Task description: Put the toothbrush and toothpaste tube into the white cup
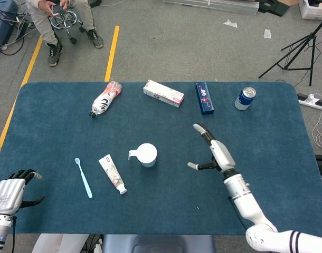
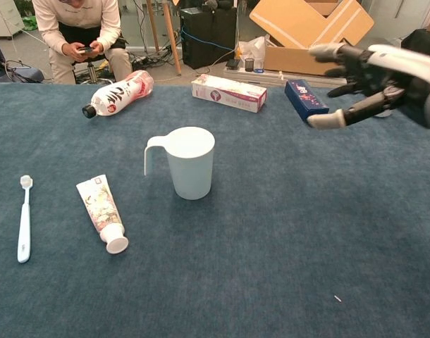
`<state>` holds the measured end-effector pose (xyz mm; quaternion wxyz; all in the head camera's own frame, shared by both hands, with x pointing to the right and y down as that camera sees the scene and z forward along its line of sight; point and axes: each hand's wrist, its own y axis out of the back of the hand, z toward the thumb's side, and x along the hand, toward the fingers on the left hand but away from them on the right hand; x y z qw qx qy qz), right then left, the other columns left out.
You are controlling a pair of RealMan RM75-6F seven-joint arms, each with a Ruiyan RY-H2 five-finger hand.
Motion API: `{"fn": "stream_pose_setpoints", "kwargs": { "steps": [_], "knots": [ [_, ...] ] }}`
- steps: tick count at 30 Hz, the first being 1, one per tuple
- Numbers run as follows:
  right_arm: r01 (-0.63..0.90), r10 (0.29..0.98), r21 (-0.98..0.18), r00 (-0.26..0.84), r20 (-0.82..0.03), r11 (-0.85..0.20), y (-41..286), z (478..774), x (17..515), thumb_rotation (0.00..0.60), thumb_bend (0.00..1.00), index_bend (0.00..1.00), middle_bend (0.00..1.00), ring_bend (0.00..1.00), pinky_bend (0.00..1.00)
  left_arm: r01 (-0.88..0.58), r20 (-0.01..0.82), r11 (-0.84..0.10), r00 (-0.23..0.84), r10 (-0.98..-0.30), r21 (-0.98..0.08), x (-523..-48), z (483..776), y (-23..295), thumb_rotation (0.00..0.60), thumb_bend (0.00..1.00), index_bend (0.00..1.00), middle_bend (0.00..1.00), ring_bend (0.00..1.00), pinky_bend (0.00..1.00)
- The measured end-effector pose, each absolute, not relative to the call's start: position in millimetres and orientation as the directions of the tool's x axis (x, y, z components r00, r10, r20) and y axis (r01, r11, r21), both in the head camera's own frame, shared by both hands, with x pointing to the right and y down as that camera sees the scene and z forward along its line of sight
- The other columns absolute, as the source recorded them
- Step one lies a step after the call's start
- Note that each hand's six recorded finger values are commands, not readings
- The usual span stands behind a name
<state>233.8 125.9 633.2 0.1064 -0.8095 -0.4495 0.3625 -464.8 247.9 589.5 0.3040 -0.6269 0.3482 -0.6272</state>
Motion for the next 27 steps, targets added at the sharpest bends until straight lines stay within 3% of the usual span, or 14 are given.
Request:
{"fn": "stream_pose_setpoints", "kwargs": {
  "steps": [10, 16, 21, 27],
  "knots": [
    [0.25, 0.835, -0.798, 0.219, -0.505, -0.548, 141, 578, 331, 0.6, 0.0, 0.0, 0.0, 0.0, 0.15, -0.093, 0.602, -0.599, -0.003, -0.799, -0.795, -461, 591, 253, 0.6, 0.01, 0.39, 0.33, 0.28, 0.32],
    [0.063, 0.848, -0.85, 0.128, -0.514, -0.524, 168, 562, 374, 0.6, 0.0, 0.0, 0.0, 0.0, 0.15, -0.087, 0.614, -0.616, 0.053, -0.788, -0.783, -452, 584, 248, 0.6, 0.01, 0.38, 0.3, 0.26, 0.32],
    [0.012, 0.867, -0.869, 0.081, -0.492, -0.495, 188, 552, 394, 0.6, 0.0, 0.0, 0.0, 0.0, 0.15, -0.029, 0.606, -0.613, 0.117, -0.786, -0.789, -436, 584, 235, 0.6, 0.01, 0.37, 0.21, 0.18, 0.31],
    [-0.019, 0.878, -0.883, 0.101, -0.468, -0.469, 198, 542, 397, 0.6, 0.0, 0.0, 0.0, 0.0, 0.15, 0.019, 0.611, -0.618, 0.178, -0.771, -0.786, -416, 596, 224, 0.6, 0.01, 0.37, 0.15, 0.12, 0.24]
  ]
}}
